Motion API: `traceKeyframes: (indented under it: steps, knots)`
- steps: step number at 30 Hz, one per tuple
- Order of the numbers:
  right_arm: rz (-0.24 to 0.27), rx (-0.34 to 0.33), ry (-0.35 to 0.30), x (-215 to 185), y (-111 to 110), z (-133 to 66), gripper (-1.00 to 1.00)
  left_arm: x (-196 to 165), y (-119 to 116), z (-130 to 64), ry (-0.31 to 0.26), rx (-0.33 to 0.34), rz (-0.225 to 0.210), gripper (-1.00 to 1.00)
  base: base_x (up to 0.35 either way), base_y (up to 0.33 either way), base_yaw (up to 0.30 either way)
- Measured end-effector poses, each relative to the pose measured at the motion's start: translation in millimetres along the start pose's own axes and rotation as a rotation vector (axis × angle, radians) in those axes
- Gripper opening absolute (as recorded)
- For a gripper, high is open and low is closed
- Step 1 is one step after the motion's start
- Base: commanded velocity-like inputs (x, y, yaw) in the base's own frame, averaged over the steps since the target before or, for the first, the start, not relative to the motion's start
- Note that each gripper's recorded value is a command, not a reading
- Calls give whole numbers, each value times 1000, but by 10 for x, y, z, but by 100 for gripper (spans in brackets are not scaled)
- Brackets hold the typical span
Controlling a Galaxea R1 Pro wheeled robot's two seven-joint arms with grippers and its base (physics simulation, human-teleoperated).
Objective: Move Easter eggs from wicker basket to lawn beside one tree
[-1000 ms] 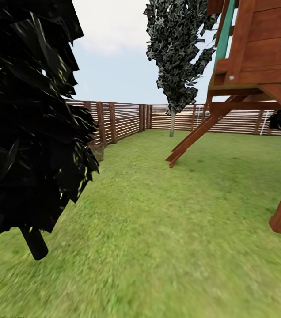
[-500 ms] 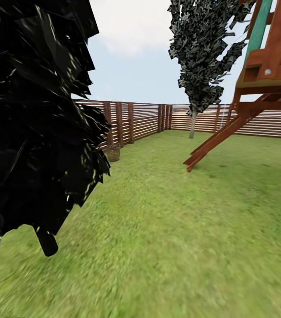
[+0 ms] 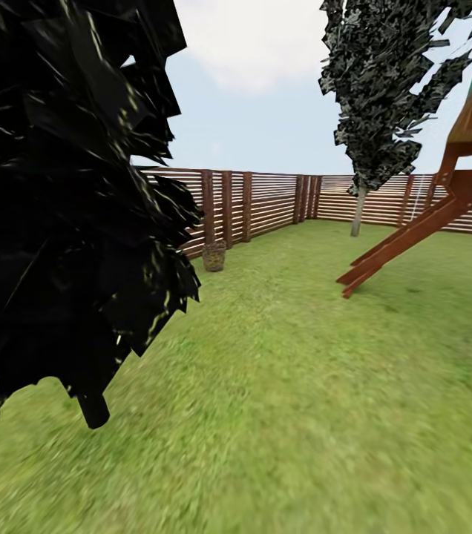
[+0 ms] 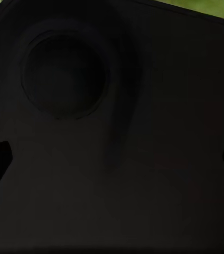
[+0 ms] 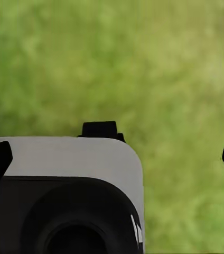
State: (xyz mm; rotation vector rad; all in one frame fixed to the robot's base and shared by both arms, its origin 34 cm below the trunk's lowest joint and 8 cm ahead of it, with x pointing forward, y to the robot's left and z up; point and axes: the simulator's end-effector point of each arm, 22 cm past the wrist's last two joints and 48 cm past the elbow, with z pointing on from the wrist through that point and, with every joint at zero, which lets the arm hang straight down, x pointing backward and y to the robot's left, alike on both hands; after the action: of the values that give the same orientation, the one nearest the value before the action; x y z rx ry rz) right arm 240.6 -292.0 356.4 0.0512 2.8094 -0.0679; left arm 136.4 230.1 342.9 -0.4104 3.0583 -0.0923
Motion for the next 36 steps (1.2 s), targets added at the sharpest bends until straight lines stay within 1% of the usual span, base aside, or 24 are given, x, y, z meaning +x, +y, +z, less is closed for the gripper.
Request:
traceKeyframes:
  steps: [13,36]
  knots:
    - [0,1,-1,-3,-6,0,100,0,-1,0,0,0,0,100,255,-210,170]
    - [0,1,-1,-3,-6,0,100,0,-1,0,0,0,0,100,252,-212,11]
